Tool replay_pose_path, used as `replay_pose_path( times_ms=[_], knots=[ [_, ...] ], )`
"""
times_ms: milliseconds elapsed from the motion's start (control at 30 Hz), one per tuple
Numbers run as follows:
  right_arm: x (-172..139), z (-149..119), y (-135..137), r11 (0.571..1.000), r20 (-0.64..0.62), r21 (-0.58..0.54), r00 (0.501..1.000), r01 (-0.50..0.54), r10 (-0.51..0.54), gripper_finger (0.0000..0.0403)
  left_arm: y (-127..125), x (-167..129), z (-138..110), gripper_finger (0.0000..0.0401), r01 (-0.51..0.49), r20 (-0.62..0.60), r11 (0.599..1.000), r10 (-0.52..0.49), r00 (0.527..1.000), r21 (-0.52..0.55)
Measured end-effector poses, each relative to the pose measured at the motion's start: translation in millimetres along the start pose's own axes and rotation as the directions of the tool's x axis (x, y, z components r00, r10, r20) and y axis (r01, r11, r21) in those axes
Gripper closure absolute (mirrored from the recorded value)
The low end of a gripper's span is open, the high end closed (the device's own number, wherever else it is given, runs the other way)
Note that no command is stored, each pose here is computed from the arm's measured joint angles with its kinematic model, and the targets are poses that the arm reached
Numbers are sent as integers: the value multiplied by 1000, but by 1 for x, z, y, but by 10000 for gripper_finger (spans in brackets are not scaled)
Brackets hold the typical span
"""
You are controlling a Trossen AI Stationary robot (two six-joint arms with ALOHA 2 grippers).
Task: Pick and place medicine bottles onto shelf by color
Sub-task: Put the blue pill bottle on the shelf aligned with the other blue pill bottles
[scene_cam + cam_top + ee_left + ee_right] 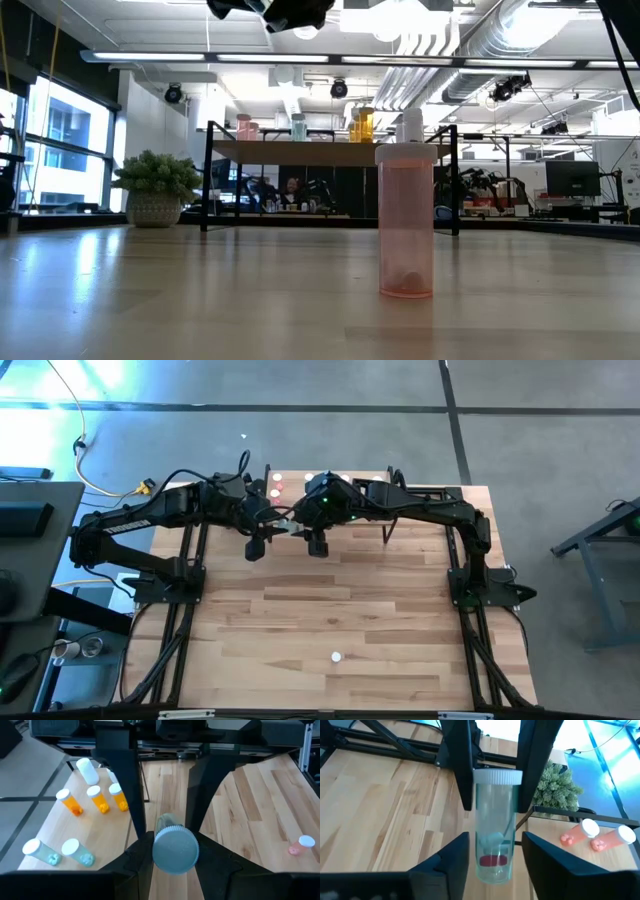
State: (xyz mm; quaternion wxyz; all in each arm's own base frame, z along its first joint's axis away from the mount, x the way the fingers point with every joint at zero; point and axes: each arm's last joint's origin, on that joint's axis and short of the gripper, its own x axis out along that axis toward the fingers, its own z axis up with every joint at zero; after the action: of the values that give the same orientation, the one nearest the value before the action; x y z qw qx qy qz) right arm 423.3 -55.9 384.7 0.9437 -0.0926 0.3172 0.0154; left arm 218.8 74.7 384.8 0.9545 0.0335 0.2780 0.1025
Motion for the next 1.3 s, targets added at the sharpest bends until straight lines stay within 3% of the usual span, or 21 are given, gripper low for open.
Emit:
replay_pose_path(
  times_ms=[333, 633, 867, 1067, 1300],
  knots=[
    [0, 0, 0, 999, -2, 41, 1000, 0, 0, 312, 0, 0, 0, 286, 0, 0, 1000, 0, 1000, -1],
    [0, 0, 2, 997, -9, 74, 1000, 25, -24, 309, 0, 0, 0, 279, -2, 0, 1000, 2, 1000, 0],
    [-3, 3, 13, 990, -37, 82, 993, 119, -116, 309, 0, 0, 0, 218, -6, -3, 1000, 6, 1000, 0],
    [-24, 8, 16, 982, -25, 86, 986, 167, -165, 309, 1, -5, 0, 173, -59, 4, 996, 59, 998, 74],
    [-58, 14, 14, 980, 21, 77, 983, 181, -183, 308, 2, -16, 8, 169, -87, 103, 992, 78, 992, 87]
  ],
)
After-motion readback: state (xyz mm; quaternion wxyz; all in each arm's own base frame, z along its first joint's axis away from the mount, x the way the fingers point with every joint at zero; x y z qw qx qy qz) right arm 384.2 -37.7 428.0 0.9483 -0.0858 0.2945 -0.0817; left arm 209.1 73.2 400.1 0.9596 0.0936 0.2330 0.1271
